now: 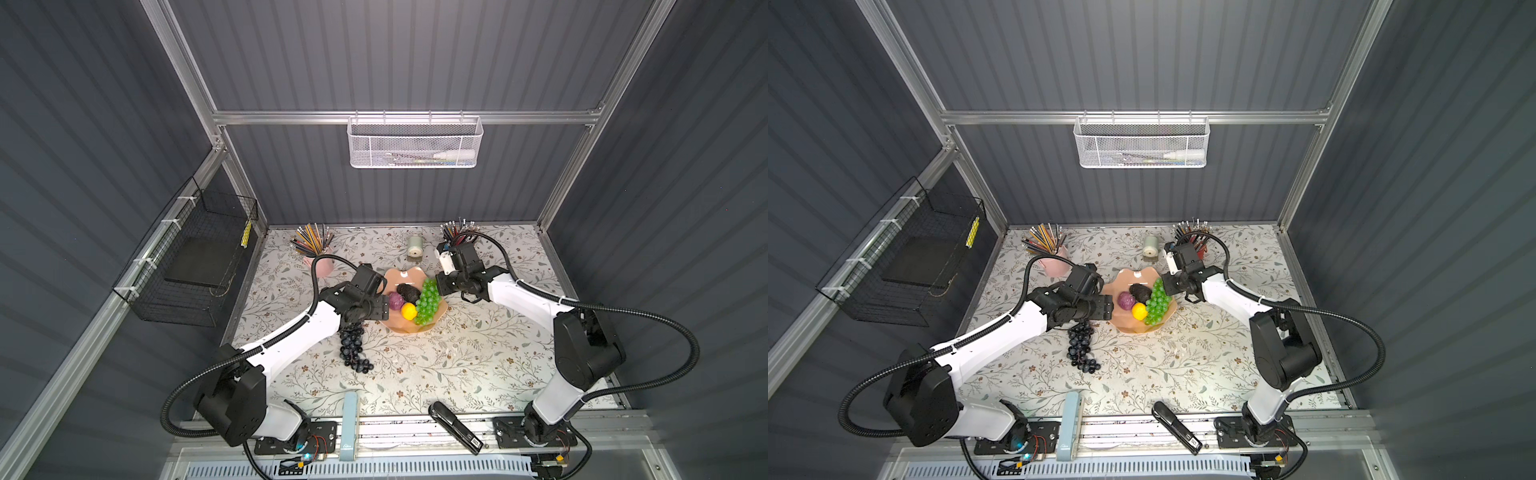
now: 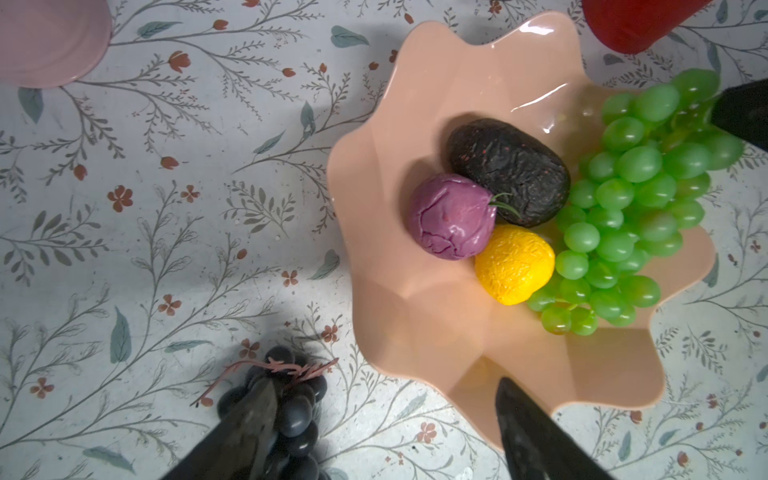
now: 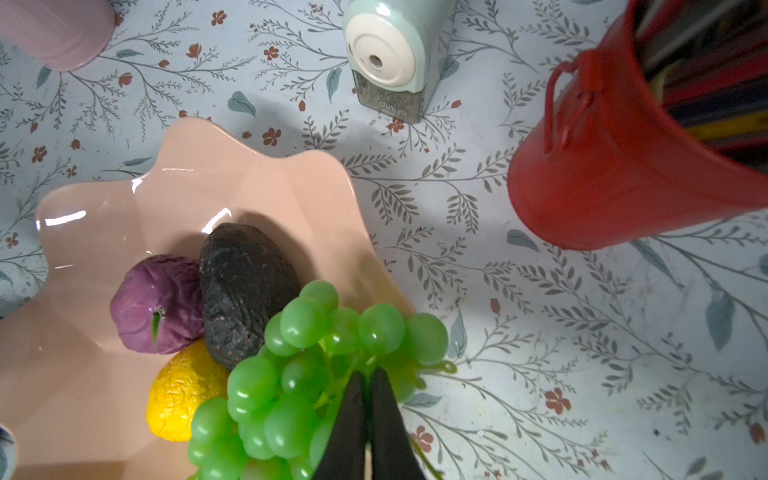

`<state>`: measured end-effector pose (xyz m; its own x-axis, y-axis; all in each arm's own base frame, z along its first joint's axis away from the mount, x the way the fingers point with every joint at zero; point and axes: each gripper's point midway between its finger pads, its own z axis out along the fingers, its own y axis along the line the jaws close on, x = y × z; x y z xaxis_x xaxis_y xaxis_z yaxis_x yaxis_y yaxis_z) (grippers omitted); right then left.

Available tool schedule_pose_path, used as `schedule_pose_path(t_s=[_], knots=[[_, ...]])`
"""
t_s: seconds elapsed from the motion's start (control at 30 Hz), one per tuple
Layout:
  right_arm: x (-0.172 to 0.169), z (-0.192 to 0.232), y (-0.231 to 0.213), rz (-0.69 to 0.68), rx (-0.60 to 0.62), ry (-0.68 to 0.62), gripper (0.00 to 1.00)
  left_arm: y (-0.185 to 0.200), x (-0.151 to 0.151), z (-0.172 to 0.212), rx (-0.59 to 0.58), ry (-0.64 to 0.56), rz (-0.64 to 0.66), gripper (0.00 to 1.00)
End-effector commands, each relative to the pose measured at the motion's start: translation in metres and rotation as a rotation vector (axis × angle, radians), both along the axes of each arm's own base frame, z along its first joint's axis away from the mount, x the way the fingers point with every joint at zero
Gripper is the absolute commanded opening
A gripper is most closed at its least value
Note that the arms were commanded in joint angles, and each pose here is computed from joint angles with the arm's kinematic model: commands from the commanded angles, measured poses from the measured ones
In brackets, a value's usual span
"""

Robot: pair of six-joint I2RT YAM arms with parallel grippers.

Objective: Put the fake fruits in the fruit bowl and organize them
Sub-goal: 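Lower the green grapes into the bowl and open the right gripper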

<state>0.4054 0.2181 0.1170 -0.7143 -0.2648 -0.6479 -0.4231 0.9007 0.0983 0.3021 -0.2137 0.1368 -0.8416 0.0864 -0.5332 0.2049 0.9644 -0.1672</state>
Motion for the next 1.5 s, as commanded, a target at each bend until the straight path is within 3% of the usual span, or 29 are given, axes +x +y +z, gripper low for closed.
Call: schedule_pose_path(t_s=[0.0, 0.33, 0.4, 0.5, 0.63, 0.83, 1.1, 1.33, 1.47], knots=[[-0.001, 0.000, 0.012, 0.056, 0.005, 0.014, 0.09, -0.008, -0.001, 0.003, -0.011, 0.025, -0.048, 0.83], [-0.008, 0.001, 0.033, 0.130, -0.005, 0.006, 0.16, -0.009, -0.009, -0.005, -0.027, 0.066, -0.066, 0.80], [-0.005, 0.000, 0.033, 0.127, -0.024, 0.014, 0.21, -0.010, -0.009, -0.005, -0.037, 0.070, -0.069, 0.80], [-0.001, -0.003, 0.029, 0.113, -0.070, 0.015, 0.39, -0.010, -0.010, -0.004, -0.040, 0.073, -0.072, 0.81], [0.001, 0.001, 0.023, 0.101, -0.102, 0.001, 0.54, -0.009, -0.011, -0.005, -0.040, 0.084, -0.069, 0.82], [-0.003, 0.032, 0.026, 0.117, -0.061, -0.036, 0.57, -0.007, -0.018, 0.003, -0.057, 0.113, -0.070, 0.78], [-0.038, 0.082, 0.026, 0.112, 0.110, -0.055, 0.58, 0.027, -0.045, 0.003, -0.009, 0.215, -0.004, 0.69], [-0.073, 0.076, 0.027, 0.077, 0.253, -0.015, 0.58, 0.069, -0.053, 0.020, 0.029, 0.239, 0.082, 0.68], [-0.093, 0.065, 0.032, 0.076, 0.287, 0.008, 0.58, 0.080, -0.048, 0.010, -0.046, 0.269, 0.145, 0.67]])
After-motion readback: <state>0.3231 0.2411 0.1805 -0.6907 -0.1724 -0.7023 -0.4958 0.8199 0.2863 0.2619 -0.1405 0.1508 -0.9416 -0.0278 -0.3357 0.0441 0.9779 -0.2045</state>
